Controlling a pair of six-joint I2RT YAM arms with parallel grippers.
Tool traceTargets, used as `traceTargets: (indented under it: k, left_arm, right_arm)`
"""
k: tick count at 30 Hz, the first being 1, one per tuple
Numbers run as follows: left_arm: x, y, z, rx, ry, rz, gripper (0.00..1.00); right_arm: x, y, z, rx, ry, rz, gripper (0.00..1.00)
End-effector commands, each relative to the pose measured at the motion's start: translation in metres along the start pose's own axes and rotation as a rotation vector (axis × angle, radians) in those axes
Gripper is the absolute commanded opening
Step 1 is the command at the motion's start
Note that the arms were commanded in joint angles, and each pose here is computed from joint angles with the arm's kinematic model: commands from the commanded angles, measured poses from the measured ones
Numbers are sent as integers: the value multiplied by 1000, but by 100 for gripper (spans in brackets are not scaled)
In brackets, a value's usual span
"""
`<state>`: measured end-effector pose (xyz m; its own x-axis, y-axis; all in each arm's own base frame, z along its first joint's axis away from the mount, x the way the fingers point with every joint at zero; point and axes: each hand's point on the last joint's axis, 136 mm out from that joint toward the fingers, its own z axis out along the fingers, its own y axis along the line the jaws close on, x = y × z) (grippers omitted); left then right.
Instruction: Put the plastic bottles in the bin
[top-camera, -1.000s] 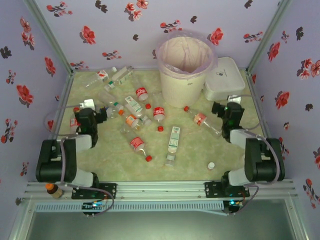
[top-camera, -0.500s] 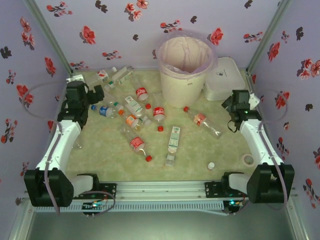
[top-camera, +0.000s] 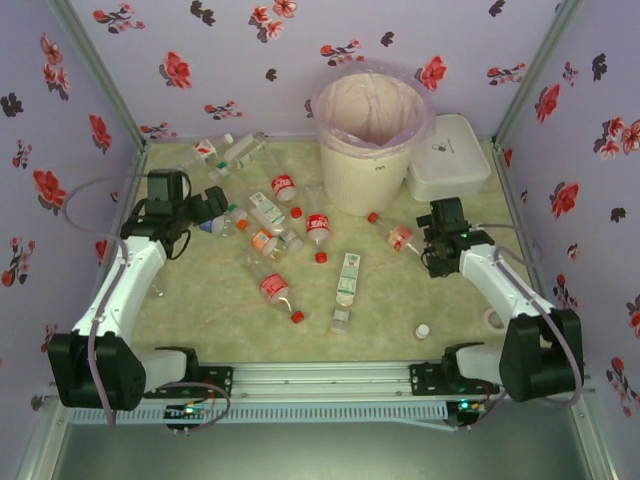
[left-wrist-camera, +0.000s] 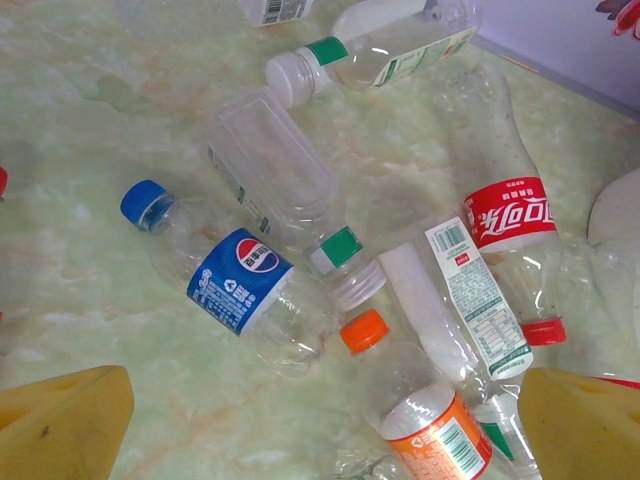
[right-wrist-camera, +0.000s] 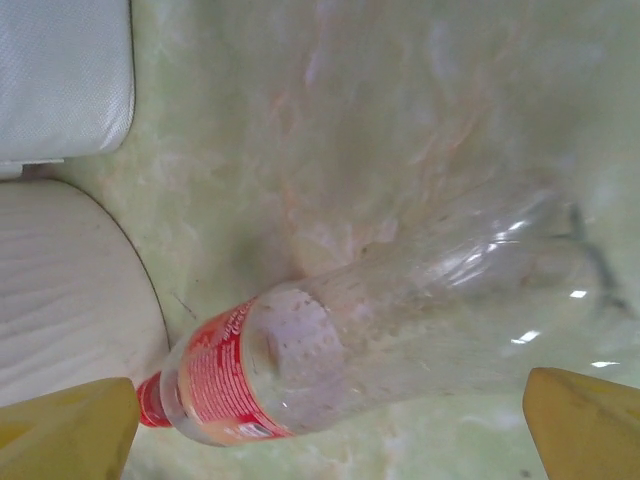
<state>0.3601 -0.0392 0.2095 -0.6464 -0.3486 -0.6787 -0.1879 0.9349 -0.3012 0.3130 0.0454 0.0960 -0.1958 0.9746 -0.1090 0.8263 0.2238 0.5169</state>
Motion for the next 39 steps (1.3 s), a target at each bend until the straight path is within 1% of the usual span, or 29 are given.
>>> traceTargets:
  k: [1,3,7,10,14,17,21,23,27,32,35,38,39]
  left_arm:
    - [-9,-10,-6,35,-16,-31,99]
    - [-12,-11,-9,37,-22,-24,100]
    - [-15,-9,-16,29,-47,-21,100]
    - [-14,-7,-18,22,-53,-27,100]
    - [-13,-6,-20,21,-50,-37,100]
    - [-11,-4,-22,15,-49,-42,100]
    - [-8,-2,-21,7,-49,-58,100]
    - [-9,-2,-20,7,-48,-67,100]
    - [-14,-4,-17,13,-57,-76,100]
    - [-23,-9,-12,16,-64,-77,100]
    - [-30,-12,-12,25,-81,-79,100]
    - [-33,-14,-9,31,-91,-84,100]
    - [-34,-14,-7,34,-92,-89,100]
  right_arm:
    - [14,6,17,6,40,115,98]
    - [21,4,23,30,55,124,97]
    - [29,5,39,20,68,153,95]
    - [26,6,53,37,53,153,94]
    - [27,9,69,43,62,152,91]
    - [29,7,74,41,70,153,84]
    - [23,3,69,49,41,127,70]
    - [19,4,64,46,33,117,64]
    - [5,10,43,24,-14,55,58]
    - [-29,16,4,10,-126,-52,46]
    - [-53,24,-33,0,-222,-155,39]
    - [-78,37,-84,-26,-365,-273,31]
    - [-85,45,-102,-62,-405,-308,31]
